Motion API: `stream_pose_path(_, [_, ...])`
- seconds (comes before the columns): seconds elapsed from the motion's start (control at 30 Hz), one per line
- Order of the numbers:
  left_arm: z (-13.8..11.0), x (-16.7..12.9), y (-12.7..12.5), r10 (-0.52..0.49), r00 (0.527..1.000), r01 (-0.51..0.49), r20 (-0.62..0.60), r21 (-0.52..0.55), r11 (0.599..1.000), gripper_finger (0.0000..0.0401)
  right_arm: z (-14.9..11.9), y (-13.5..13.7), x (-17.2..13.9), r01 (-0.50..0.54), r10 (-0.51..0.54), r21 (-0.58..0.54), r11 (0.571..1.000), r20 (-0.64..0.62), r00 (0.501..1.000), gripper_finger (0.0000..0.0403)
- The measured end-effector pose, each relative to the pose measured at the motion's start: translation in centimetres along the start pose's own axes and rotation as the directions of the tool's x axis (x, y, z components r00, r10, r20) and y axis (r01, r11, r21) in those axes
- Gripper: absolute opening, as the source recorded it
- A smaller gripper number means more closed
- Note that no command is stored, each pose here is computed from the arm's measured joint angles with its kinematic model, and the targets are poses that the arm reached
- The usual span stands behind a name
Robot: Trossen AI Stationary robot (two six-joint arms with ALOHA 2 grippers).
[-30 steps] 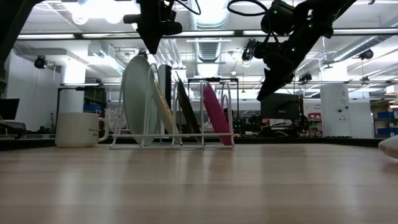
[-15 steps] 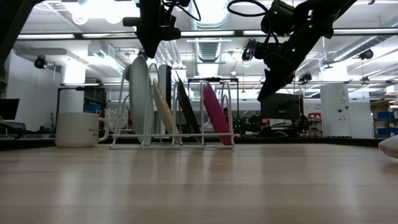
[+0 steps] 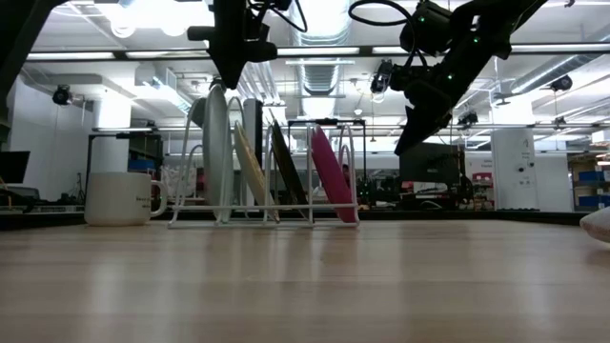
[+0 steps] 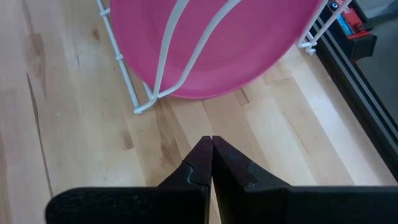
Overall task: Sort dishes
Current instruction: Put the blue plate into the dish rack
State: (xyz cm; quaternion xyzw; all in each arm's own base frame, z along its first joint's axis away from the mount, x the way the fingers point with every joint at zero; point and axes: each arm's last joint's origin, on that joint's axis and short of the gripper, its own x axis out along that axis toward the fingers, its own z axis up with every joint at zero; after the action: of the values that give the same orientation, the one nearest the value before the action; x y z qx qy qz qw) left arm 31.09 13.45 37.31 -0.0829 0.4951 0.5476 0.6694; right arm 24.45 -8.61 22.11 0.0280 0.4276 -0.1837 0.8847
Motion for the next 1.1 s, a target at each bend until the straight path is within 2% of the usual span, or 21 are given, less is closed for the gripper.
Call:
stream_pose_path(0.4, [0.0,0.0,0.0,0.001,1.000,-0.001,-0.001,-0.032,0.999,0.0036,0.0,0.0,0.0,0.000,0.000,0.000,1.000,0.000,1.000,0.0000])
stream_pose_path(0.73, [-0.8,1.3,-0.8,0.031,0.999,-0.031,-0.043,-0.003,1.000,0.0036,-0.1,0.0,0.1,0.000,0.000,0.000,1.000,-0.005,1.000,0.0000])
stream_pose_path(1.1, [-0.7,1.3,-0.7,0.074,0.997,-0.074,-0.013,-0.001,0.997,0.0036,-0.2,0.0,0.1,0.000,0.000,-0.001,1.000,-0.006,1.000,0.0000])
